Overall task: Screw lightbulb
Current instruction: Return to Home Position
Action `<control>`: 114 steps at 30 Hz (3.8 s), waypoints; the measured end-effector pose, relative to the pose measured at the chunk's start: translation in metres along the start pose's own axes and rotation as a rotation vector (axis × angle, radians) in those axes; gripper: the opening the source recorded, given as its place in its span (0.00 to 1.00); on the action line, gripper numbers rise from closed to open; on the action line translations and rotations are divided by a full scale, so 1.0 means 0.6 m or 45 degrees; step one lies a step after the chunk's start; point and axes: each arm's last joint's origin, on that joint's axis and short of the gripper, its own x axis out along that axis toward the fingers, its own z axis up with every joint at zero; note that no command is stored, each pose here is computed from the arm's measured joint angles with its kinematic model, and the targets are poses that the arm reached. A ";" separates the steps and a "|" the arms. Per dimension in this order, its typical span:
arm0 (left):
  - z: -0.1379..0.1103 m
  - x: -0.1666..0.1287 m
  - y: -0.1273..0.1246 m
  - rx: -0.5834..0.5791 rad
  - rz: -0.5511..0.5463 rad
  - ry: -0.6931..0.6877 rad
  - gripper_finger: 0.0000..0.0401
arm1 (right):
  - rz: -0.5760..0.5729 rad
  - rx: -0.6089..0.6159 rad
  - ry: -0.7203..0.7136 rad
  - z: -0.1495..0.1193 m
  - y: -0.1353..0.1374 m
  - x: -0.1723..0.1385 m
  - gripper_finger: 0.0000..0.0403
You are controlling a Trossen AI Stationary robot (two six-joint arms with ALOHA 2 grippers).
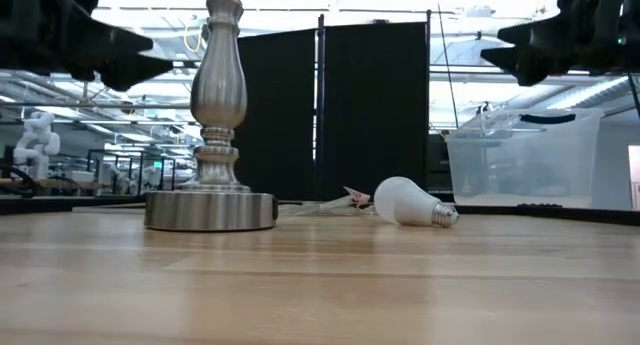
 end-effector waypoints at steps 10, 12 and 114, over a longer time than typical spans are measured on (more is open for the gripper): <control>-0.019 0.002 -0.002 0.000 0.025 0.016 0.89 | 0.049 0.062 -0.003 -0.047 0.006 -0.003 0.83; -0.020 0.002 -0.002 0.010 0.025 0.019 0.89 | 0.078 0.047 -0.012 -0.046 0.008 -0.003 0.83; -0.033 0.001 -0.002 0.064 0.022 0.120 0.89 | 0.024 0.235 0.202 -0.072 0.010 -0.009 0.83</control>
